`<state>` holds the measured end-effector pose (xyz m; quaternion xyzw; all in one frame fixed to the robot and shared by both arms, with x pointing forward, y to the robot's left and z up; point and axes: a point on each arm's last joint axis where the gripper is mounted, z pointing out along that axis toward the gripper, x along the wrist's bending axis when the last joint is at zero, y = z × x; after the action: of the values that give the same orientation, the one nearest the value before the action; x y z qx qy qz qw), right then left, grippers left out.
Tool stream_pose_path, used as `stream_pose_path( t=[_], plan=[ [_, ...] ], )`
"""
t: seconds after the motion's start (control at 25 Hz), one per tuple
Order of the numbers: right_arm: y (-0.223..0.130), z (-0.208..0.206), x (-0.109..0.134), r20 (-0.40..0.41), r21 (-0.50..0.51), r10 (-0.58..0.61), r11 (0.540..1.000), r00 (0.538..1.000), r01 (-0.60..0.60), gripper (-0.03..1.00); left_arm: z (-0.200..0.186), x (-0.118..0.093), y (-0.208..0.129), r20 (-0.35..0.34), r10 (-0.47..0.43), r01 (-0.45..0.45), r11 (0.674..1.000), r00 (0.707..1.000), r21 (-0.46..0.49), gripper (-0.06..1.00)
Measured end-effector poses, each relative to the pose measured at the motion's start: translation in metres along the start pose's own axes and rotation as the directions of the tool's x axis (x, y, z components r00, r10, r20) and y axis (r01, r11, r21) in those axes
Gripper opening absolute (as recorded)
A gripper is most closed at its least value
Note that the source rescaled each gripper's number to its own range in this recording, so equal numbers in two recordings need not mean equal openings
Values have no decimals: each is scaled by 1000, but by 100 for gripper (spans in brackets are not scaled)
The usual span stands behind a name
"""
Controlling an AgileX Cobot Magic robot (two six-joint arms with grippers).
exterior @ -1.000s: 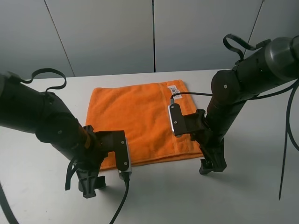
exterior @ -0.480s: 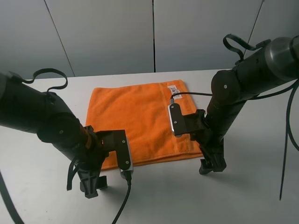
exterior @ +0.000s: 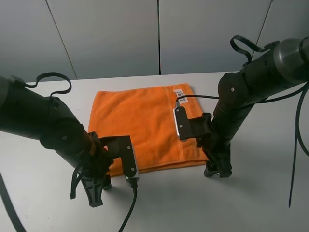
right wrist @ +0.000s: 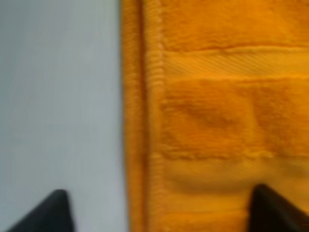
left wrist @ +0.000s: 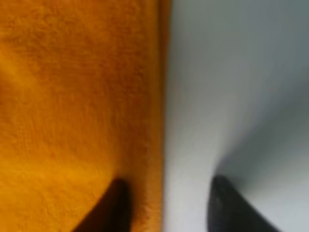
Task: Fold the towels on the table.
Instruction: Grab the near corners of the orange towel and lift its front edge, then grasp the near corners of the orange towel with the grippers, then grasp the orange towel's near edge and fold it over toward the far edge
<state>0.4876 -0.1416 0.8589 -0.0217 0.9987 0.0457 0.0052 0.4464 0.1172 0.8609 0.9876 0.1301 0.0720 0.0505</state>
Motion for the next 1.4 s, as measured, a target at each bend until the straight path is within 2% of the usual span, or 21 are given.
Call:
stream_pose_path(
  t=[0.04,0.12,0.16,0.2,0.68,1.0,1.16,1.4],
  plan=[
    [0,0,-1,7,-3,0,1000,1000,0,50,1,1,1,-6,11,-11,1000,1000,-5,11],
    [1,0,-3,34,-10,-5,1000,999,6,10,1,1,1,-10,19,-19,1000,1000,-8,2],
    [1,0,-4,43,-12,-7,1000,999,7,2,1,1,1,-13,23,-23,1000,1000,-9,1],
    [1,0,-4,48,-14,-6,1000,999,7,0,1,1,1,-13,23,-23,1000,1000,-9,1],
    [1,0,-4,47,-13,-8,1000,999,9,0,1,1,1,-13,27,-27,1000,1000,-9,1],
    [2,-8,-5,70,-26,-9,1000,998,11,0,-4,8,6,-16,64,-63,997,998,38,0],
    [3,-20,-5,102,-42,-13,999,995,18,0,-20,14,11,-47,80,-79,997,996,27,0],
    [4,-39,-5,154,-65,-20,997,988,30,0,-46,26,16,-123,154,-150,988,980,47,0]
  ],
)
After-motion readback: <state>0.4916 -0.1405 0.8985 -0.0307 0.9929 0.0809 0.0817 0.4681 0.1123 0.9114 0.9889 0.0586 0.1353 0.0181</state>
